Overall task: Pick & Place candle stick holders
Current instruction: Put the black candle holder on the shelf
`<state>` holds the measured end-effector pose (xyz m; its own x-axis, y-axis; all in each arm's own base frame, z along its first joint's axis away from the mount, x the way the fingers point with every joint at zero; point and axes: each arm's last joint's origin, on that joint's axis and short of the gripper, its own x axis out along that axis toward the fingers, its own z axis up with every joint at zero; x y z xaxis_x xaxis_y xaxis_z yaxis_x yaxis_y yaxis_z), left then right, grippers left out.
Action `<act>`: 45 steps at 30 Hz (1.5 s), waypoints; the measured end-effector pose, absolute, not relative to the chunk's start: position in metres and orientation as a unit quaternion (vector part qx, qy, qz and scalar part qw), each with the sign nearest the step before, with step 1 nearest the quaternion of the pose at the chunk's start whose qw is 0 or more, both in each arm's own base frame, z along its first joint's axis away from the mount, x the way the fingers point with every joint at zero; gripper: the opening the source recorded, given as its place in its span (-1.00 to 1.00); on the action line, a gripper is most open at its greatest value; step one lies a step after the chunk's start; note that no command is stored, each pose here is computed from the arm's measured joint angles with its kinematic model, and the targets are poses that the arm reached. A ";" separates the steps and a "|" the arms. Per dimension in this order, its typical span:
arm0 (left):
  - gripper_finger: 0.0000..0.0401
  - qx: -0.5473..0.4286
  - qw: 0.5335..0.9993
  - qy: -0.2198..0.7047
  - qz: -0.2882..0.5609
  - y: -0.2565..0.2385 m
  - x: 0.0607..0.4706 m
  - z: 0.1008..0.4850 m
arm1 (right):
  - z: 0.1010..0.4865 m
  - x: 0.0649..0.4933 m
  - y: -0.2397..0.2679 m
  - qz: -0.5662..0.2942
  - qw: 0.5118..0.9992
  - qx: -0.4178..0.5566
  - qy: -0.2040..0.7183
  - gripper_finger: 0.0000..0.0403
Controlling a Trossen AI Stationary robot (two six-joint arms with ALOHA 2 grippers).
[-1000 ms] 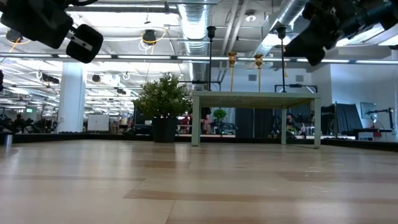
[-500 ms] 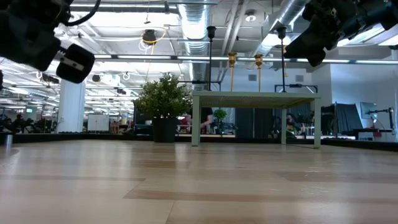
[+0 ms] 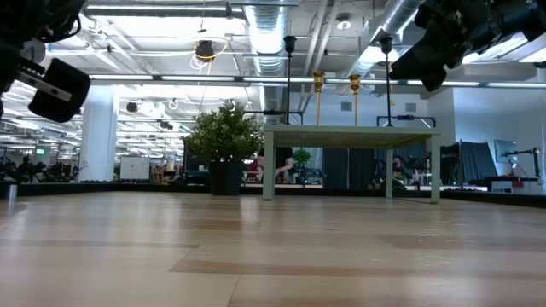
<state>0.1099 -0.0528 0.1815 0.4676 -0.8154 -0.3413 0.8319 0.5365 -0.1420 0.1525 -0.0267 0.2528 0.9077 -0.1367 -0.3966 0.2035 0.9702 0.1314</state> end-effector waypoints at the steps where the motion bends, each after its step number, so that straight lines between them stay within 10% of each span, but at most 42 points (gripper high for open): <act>1: -0.96 0.022 0.854 0.184 -0.485 -0.053 0.110 0.182 | 0.253 0.153 -0.027 -0.087 0.973 0.085 0.196 -0.46; 45: -0.97 0.024 0.840 0.157 -0.519 -0.063 0.107 0.180 | 0.253 0.152 -0.030 -0.154 0.960 0.149 0.181 -0.46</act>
<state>0.1071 -0.0632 0.1802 0.4109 -0.8648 -0.2887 0.8797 0.4592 -0.1234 0.1520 -0.0299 0.2530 0.8869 -0.2414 -0.3938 0.3496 0.9081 0.2307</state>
